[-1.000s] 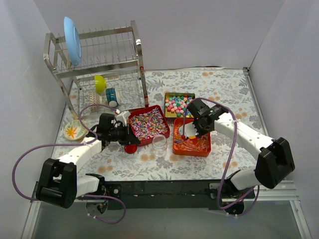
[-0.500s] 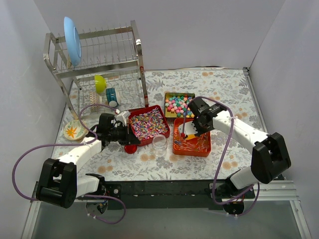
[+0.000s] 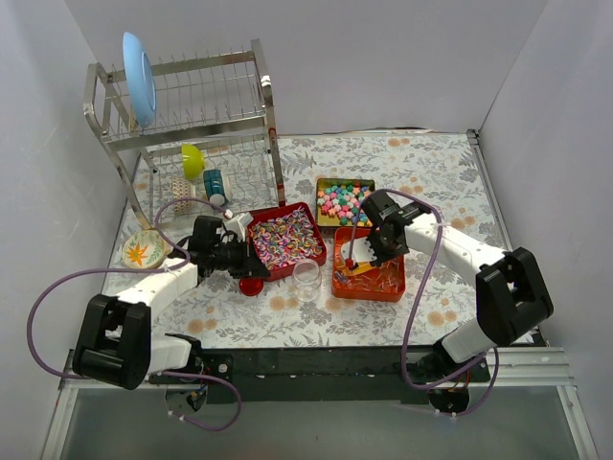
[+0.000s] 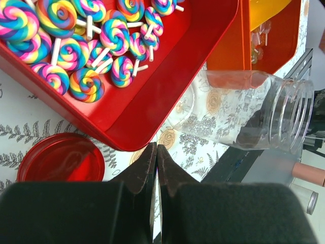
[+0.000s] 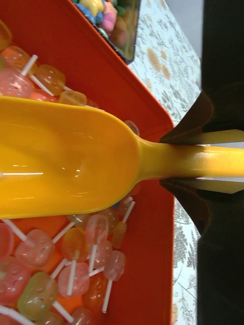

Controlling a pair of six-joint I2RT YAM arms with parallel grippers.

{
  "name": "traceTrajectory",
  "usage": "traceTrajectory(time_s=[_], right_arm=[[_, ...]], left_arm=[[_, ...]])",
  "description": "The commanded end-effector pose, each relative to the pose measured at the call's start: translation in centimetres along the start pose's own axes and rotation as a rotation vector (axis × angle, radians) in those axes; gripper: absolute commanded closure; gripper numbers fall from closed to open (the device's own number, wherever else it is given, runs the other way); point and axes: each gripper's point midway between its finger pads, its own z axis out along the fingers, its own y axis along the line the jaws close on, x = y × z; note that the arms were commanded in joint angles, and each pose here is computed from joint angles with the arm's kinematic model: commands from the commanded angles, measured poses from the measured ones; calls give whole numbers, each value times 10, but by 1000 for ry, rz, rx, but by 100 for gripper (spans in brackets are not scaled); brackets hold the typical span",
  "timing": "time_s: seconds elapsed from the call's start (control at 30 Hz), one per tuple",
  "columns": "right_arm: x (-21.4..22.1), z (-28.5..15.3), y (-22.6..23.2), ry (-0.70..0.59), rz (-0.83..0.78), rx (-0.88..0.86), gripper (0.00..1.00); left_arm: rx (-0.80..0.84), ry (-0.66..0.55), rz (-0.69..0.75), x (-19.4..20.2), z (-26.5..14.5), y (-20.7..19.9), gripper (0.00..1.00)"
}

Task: Pack the candies
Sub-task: Scoop the fake candies from the storage box.

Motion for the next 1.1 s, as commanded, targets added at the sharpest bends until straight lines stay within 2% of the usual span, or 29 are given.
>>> traceTrajectory(time_s=[0.0, 0.1, 0.13, 0.5, 0.77, 0.97, 1.07], right_arm=[[-47, 6, -35, -150, -1053, 26, 99], [-52, 0, -38, -195, -1050, 12, 99], [-58, -1, -33, -237, -1053, 11, 99], [-66, -6, 7, -365, -1080, -44, 99], [-55, -24, 10, -349, -1102, -36, 99], [-67, -8, 26, -345, -1190, -8, 99], [-74, -9, 23, -382, -1120, -19, 99]], left_arm=[[7, -24, 39, -18, 0, -5, 100], [3, -26, 41, -23, 2, -4, 100], [1, -30, 47, -26, 2, -4, 100], [-37, -54, 85, -49, -3, 0, 100], [-30, -78, 76, -54, -6, 2, 100], [-42, -100, 80, -63, -9, 5, 100], [-53, -101, 90, -64, -9, 6, 100]])
